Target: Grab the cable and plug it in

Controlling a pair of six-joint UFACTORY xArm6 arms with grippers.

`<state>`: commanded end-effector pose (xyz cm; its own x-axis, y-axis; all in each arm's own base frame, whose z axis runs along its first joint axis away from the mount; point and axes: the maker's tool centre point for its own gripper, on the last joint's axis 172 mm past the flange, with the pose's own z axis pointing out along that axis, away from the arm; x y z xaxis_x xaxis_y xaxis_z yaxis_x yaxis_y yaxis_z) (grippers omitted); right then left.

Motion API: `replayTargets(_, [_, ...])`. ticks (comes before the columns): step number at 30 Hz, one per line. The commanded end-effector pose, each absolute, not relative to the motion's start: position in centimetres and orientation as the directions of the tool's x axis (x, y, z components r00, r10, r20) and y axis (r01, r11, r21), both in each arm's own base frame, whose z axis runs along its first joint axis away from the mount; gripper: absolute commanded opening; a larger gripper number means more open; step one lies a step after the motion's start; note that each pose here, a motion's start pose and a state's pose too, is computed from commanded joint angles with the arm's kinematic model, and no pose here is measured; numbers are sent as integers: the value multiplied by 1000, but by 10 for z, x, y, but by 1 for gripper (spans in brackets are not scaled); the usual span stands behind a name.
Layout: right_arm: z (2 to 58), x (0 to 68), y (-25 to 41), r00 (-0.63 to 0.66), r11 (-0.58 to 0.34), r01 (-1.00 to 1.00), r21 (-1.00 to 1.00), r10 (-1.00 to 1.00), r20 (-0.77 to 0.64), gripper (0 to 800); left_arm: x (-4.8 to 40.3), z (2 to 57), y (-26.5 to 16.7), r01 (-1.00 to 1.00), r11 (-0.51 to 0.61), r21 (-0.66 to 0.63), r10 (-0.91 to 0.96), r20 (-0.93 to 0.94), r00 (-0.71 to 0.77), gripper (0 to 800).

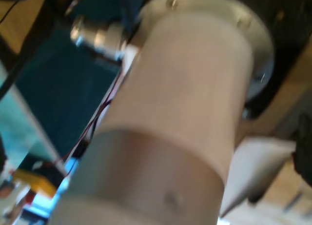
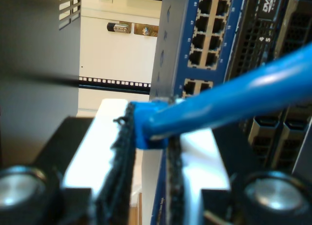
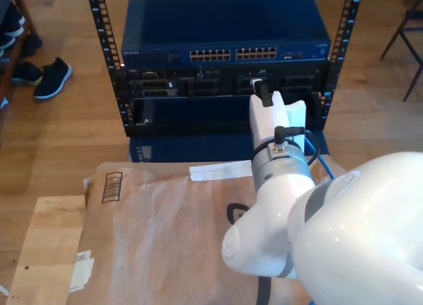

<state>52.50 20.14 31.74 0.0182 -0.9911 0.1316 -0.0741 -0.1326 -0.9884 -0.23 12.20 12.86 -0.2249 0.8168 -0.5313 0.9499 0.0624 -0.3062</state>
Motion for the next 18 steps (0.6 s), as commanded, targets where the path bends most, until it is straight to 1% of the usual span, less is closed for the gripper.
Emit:
replayTargets(3, [310,532,201,-1,-126,-85,-988,-992,126,1,-7,115,120,961,59,-270,821,-535,-201,799])
replayTargets(7, [307,539,209,2,-126,-82,-989,-992,126,1,-15,106,113,961,94,-260,807,-546,-227,799])
replayTargets(10, [306,543,213,1,-125,-80,-989,-992,126,1,-18,100,106,969,68,-238,804,-562,-195,798])
replayTargets(14, [310,548,217,1,-115,-72,-991,-993,116,1,-17,99,107,971,63,-231,805,-563,-187,798])
replayTargets(18, [303,553,222,2,-118,-75,-990,-993,119,1,-18,96,108,981,9,-194,814,-569,-119,798])
